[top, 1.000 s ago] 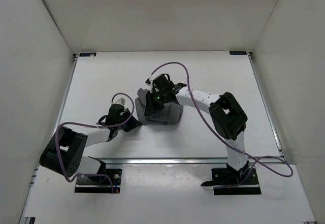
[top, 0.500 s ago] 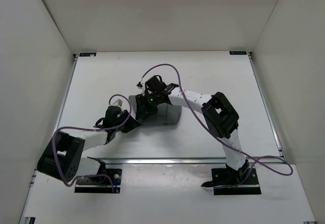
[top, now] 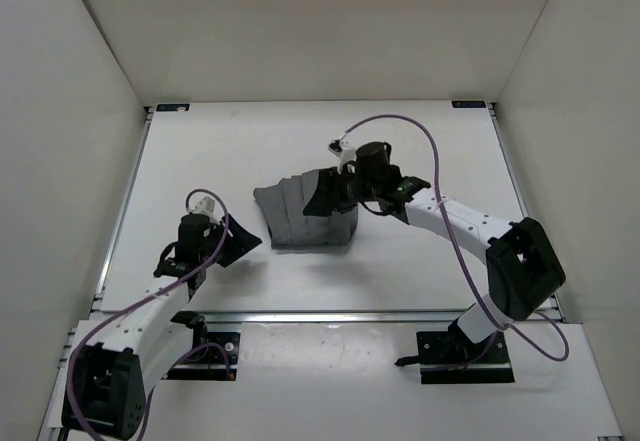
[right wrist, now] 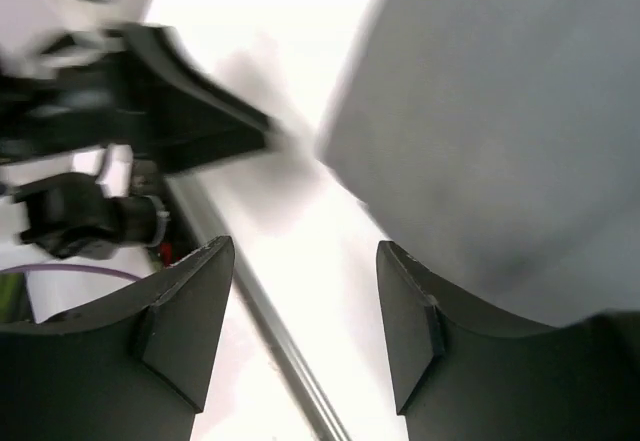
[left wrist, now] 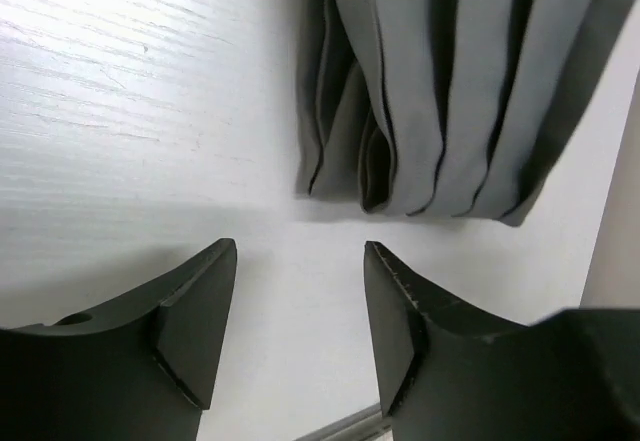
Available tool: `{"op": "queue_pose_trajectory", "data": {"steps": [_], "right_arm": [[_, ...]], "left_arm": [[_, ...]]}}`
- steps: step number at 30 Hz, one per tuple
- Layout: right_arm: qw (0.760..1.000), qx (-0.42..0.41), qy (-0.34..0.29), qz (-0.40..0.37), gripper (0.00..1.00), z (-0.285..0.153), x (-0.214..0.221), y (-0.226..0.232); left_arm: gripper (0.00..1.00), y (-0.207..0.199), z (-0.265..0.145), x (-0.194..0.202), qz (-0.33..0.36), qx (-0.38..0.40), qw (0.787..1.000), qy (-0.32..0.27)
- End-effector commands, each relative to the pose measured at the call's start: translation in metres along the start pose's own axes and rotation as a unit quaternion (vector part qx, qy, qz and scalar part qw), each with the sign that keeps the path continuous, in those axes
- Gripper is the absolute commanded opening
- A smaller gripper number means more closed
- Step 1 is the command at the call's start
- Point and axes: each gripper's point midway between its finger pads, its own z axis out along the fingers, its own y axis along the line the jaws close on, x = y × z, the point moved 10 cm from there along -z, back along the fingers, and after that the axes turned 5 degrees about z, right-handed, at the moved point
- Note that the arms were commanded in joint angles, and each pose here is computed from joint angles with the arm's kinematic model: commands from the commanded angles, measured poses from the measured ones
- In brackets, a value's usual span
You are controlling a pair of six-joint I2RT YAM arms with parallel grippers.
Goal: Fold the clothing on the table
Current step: Fold the skirt
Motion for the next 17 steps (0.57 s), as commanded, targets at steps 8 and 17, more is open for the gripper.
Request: {"op": "queue_pose_trajectory", "data": {"steps": [8,17], "right_arm": [[0.996,0.021,-0.085,0.005,0.58,-0.048,0.016,-0.030],[0.990,0.073,-0.117,0.011,0.60,-0.078,0.035,-0.045]], "left_arm": [[0.99,-0.031,-0.044,-0.028,0.149,0.013,0.984,0.101],[0.99,-0.042,-0.075,-0.038,0.225,0.034,0.973,0.030]]}}
